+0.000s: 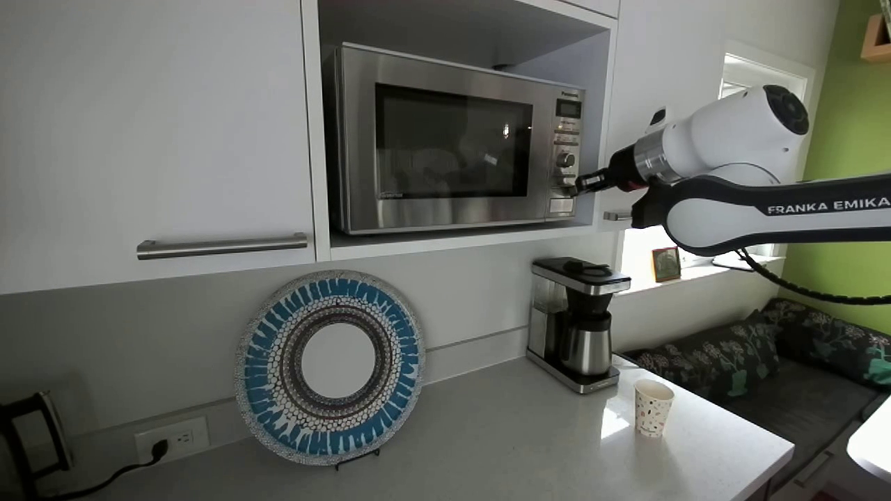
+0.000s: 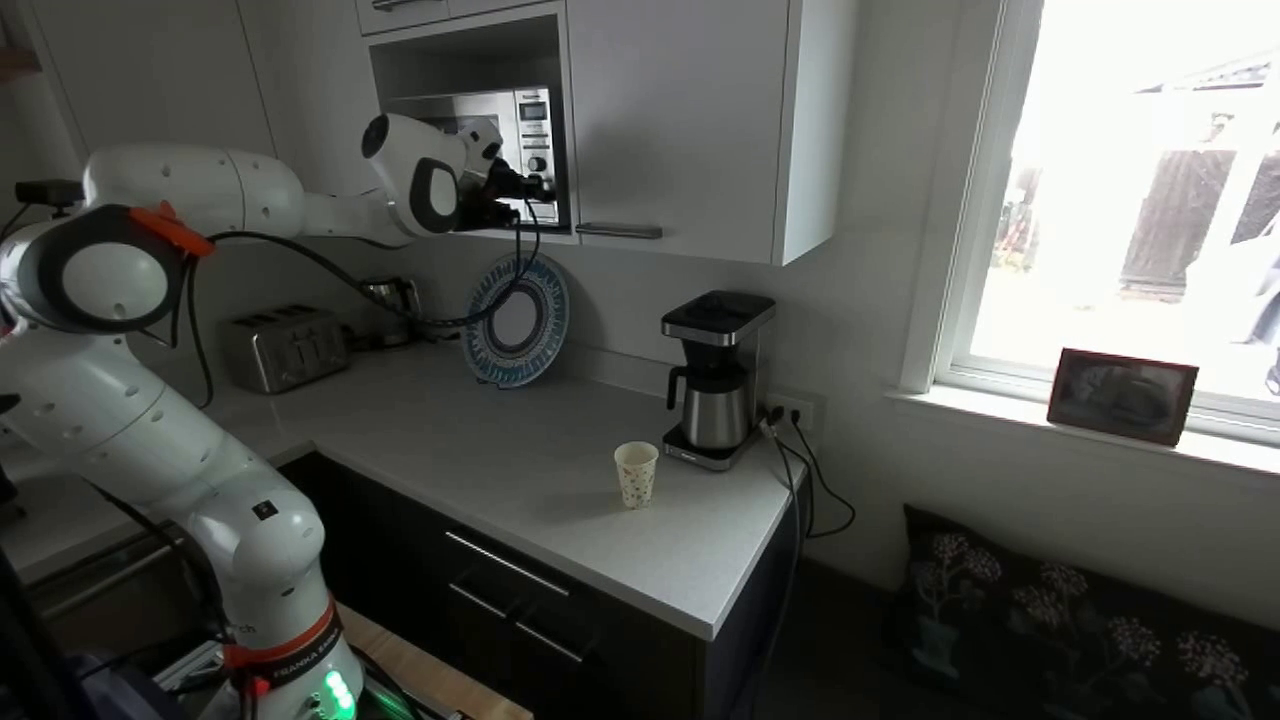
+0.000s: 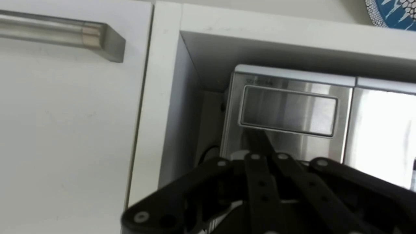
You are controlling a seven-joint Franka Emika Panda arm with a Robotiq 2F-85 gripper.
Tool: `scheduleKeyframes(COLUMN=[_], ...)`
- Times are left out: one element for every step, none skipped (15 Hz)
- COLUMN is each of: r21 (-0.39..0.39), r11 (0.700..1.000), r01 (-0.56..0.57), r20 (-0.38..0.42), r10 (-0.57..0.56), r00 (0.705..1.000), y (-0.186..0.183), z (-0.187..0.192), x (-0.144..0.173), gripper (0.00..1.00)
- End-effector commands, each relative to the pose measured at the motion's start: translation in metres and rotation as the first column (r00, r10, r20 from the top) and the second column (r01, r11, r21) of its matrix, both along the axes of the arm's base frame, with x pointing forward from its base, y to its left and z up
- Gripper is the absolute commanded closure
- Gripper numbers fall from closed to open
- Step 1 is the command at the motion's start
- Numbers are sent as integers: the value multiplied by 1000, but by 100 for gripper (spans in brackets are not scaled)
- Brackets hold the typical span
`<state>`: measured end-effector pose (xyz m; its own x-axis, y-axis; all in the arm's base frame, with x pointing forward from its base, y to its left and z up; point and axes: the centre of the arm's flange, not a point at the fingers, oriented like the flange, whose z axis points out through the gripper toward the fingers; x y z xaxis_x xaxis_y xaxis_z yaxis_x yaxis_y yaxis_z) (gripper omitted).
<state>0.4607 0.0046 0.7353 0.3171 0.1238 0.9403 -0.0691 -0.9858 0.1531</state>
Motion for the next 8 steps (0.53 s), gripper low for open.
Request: scheduleKeyframes(r21=[-11, -11, -9, -6, -8, -2, -9, -8], r11=[1000, 1000, 1000, 1000, 1000, 1000, 1000, 1000], r01=[-20, -20, -21, -22, -9, -2, 10, 20], r20=[27, 27, 27, 20, 7, -3, -15, -27], r10=[20, 21, 21, 22, 9, 2, -10, -20], r00=[999, 999, 999, 1000, 1000, 1000, 1000, 999], y=[0, 0, 0, 1, 1, 2, 3, 4], z=[-1, -2, -2, -1, 0, 3, 6, 8], x=[-2, -1, -1, -2, -3, -6, -9, -12], gripper=[100, 100, 100, 100, 100, 100, 100, 100])
